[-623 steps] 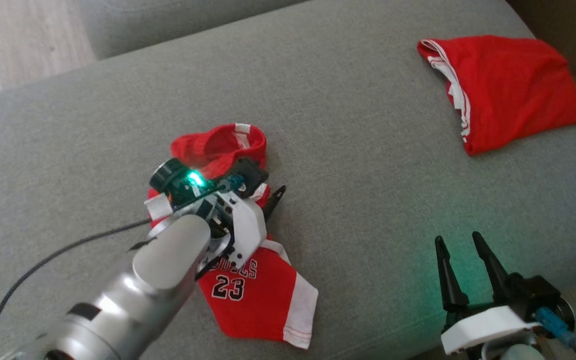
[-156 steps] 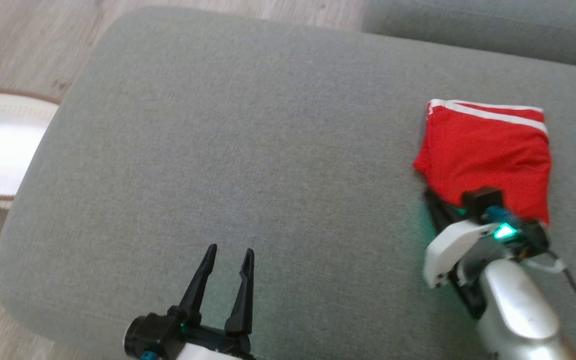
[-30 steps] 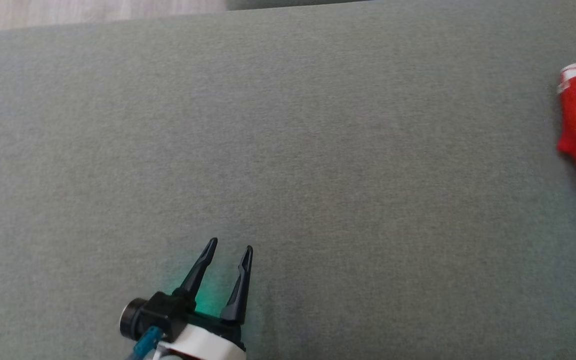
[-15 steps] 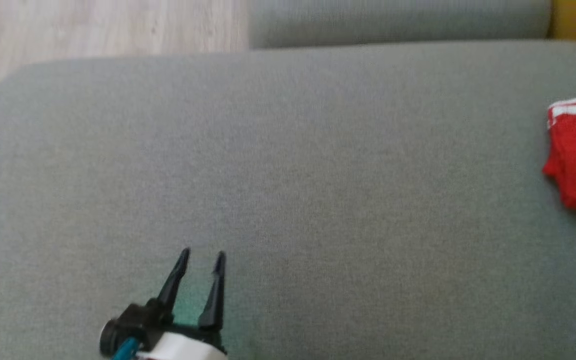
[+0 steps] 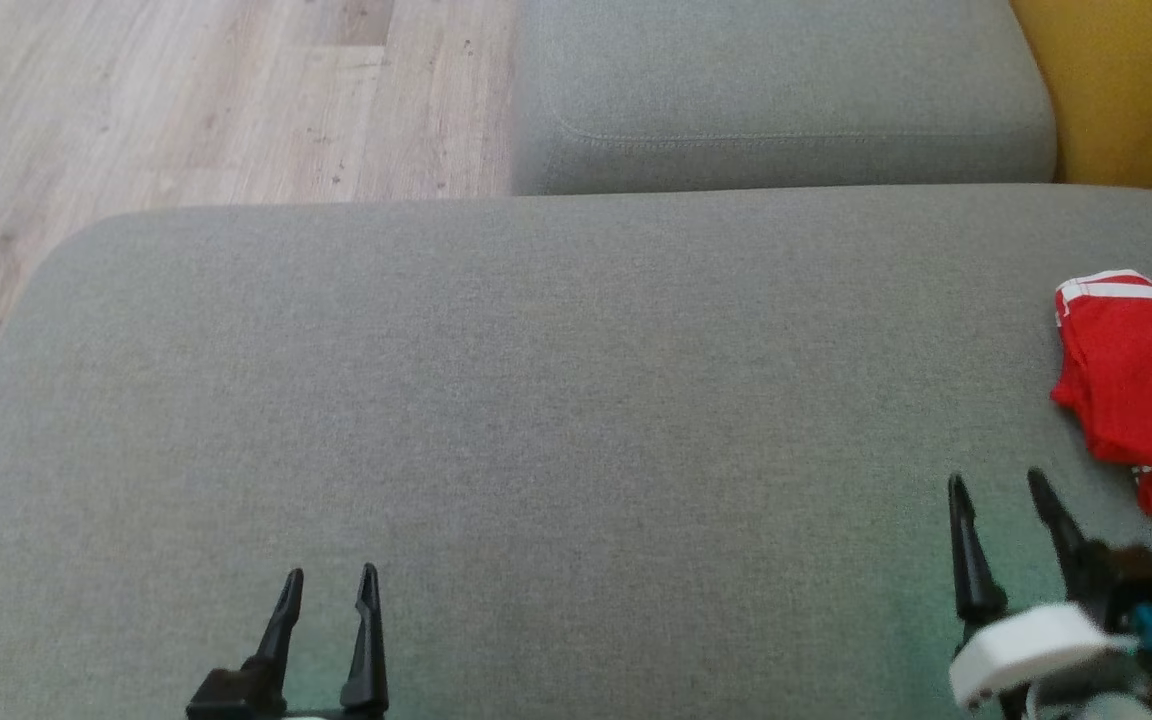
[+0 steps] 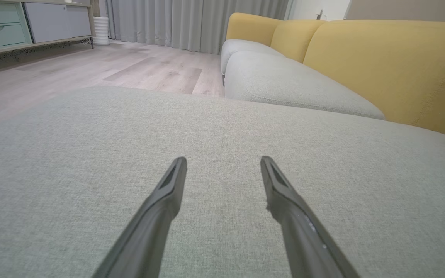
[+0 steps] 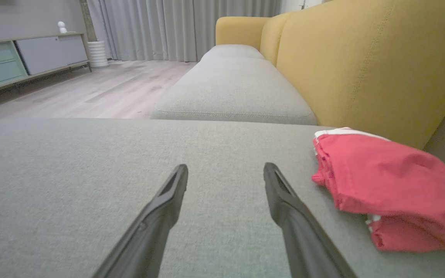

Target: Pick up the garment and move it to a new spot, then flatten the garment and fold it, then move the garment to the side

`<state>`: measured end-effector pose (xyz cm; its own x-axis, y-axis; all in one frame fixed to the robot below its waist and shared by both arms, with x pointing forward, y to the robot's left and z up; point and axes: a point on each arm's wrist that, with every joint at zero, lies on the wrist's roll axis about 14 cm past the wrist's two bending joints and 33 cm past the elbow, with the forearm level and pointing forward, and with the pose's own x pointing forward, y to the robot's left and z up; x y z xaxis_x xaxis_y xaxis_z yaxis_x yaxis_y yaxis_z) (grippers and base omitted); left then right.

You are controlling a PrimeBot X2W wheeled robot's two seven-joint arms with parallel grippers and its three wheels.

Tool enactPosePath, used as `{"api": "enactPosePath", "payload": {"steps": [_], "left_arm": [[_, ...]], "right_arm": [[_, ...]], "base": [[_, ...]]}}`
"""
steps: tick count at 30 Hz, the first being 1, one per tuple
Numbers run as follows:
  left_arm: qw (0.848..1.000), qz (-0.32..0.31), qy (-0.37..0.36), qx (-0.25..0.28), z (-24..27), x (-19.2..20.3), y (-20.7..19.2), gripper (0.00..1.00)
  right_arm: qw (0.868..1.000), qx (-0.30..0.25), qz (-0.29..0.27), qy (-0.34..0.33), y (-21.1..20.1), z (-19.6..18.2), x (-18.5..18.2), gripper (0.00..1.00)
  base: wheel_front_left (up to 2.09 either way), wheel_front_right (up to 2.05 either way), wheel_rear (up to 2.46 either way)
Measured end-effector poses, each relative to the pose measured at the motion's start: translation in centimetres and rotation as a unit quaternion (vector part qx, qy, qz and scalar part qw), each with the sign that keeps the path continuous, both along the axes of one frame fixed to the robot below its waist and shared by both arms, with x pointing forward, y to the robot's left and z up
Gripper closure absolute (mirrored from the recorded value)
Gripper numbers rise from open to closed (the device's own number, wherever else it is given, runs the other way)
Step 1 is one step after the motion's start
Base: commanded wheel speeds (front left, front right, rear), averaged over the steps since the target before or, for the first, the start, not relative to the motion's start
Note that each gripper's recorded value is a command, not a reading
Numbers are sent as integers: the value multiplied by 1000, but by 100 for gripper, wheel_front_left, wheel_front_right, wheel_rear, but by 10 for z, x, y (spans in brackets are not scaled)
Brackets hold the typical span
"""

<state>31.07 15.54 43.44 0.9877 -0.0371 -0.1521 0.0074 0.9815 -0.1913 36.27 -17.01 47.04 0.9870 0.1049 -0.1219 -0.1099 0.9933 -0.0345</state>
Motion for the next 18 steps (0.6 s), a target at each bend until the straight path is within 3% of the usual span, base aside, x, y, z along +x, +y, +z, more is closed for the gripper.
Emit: {"api": "enactPosePath", "payload": {"steps": [10,11,18], "left_arm": [[1000,-6,1,9,-1,-1,0,0],[1000,-8,4,9,-3,-1,-1,100],[998,-2,64,-3,-36,-22,0,100]], "right_arm": [[998,50,4,31,12,-36,-33,0],[998,52,4,38,12,-40,-34,100],[993,64,-10,96,7,-72,-54,100]], "base": [[0,0,0],[0,0,0],[0,0,0]]}}
